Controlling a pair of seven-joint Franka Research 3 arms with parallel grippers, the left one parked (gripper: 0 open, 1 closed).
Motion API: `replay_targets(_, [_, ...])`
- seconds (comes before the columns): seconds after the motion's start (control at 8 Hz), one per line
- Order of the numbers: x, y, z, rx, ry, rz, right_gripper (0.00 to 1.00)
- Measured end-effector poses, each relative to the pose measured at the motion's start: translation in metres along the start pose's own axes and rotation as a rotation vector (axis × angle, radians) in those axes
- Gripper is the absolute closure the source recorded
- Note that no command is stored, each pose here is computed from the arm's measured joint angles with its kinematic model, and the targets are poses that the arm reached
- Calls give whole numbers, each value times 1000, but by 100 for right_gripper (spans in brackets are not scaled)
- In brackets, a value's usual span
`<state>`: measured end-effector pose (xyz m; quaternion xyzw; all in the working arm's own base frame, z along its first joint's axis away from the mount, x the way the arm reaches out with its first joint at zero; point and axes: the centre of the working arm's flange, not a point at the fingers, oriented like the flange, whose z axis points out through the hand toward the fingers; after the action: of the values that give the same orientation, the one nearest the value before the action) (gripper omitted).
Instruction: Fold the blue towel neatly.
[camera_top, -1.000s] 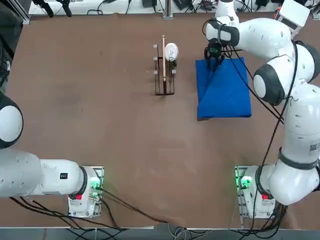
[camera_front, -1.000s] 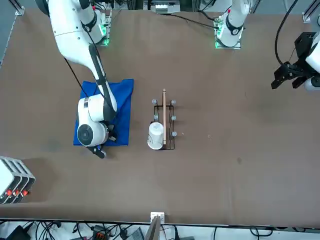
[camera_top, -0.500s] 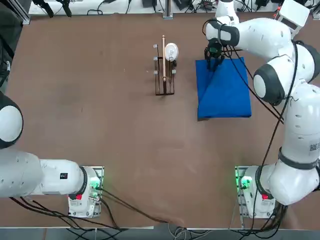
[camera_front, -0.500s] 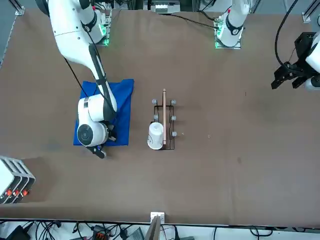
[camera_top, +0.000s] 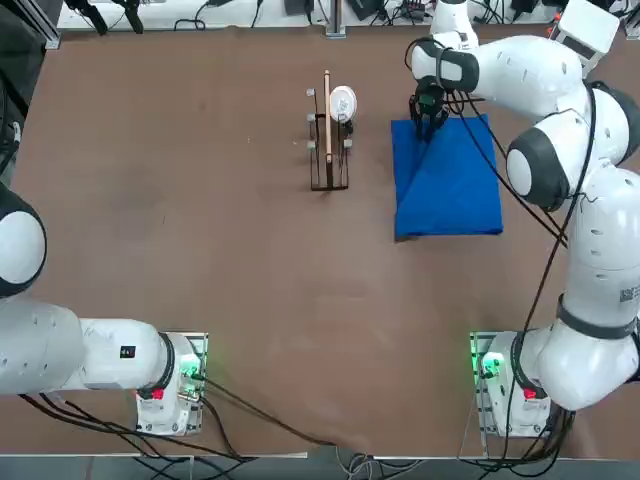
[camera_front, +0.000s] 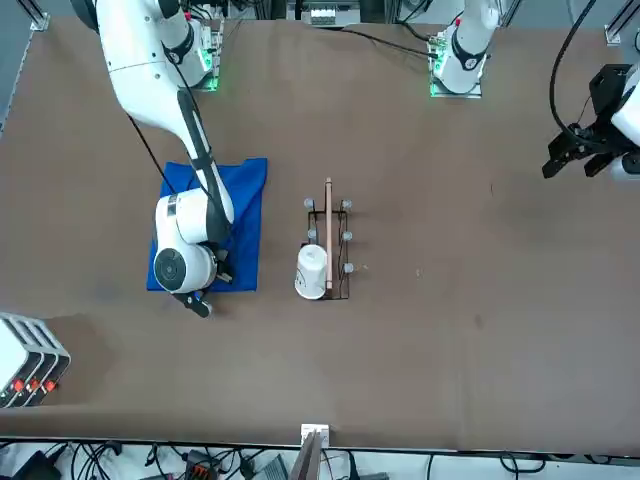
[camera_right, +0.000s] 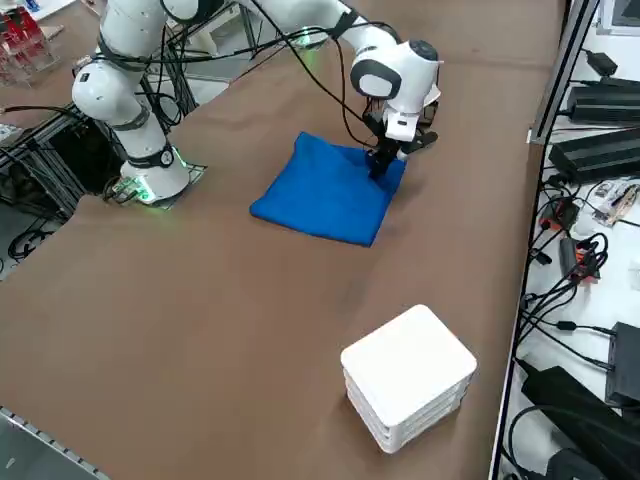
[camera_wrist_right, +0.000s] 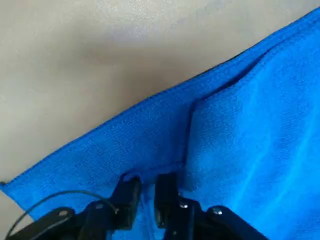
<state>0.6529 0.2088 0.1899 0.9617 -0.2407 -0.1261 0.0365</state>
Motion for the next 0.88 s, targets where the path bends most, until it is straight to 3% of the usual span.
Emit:
replay_targets(0.5, [0, 0, 0, 1, 0, 5, 95])
replay_targets(0.88, [0, 0, -1, 1, 1, 9, 98])
